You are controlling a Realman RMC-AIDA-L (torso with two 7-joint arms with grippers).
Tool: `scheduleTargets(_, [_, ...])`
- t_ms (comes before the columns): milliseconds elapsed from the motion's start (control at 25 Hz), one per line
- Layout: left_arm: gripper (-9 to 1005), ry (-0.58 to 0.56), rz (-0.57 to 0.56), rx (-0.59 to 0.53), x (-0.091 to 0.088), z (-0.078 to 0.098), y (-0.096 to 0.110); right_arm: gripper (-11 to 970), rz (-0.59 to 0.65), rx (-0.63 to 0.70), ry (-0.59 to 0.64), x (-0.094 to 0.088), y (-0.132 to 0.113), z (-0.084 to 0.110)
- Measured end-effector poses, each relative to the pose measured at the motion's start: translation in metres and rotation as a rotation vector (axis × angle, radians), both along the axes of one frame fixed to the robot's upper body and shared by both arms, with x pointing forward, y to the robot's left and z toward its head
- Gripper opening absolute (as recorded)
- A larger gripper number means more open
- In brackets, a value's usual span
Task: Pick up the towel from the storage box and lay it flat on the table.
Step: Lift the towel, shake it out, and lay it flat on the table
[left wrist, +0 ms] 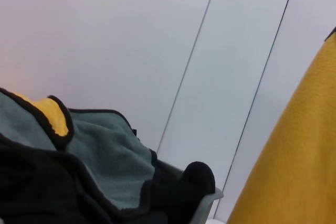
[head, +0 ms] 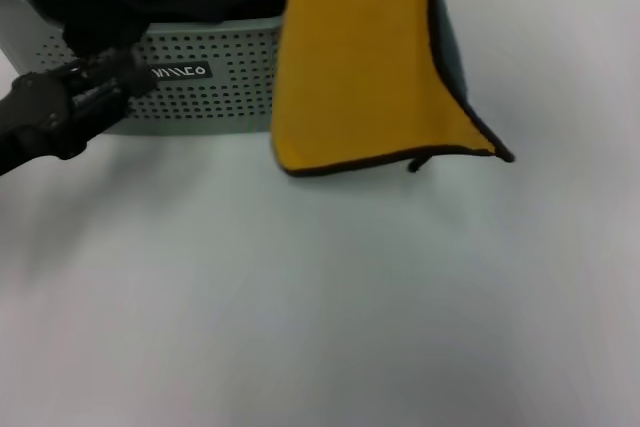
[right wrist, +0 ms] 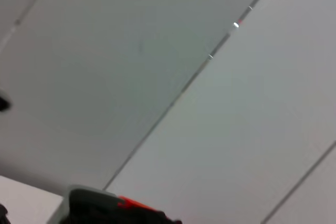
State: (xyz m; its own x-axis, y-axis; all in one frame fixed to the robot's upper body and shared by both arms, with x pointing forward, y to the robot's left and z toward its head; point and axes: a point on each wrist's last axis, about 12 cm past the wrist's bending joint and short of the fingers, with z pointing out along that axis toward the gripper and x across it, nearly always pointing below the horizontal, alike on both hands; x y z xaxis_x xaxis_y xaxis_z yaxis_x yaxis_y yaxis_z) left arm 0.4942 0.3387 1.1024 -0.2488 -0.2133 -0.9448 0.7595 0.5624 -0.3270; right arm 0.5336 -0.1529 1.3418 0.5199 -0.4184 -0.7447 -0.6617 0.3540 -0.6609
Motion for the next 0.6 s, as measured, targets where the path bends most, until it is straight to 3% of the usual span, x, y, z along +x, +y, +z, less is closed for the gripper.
scheduleTargets(200, [415, -0.027, -0.019, -0.007, 0.0, 0.004, -0.001, 22, -0.07, -0.023, 0.109, 0.003, -0.013, 0.022])
scheduleTargets(360, [415, -0.052, -0.062, -0.013, 0.011, 0.011, -0.011, 22, -0.131, -0.13, 0.241, 0.01, -0.007, 0.036])
scheduleTargets(600, [416, -0.043, -0.097, -0.018, 0.015, 0.01, -0.023, 23, -0.205, -0.324, 0.323, 0.02, 0.035, 0.042])
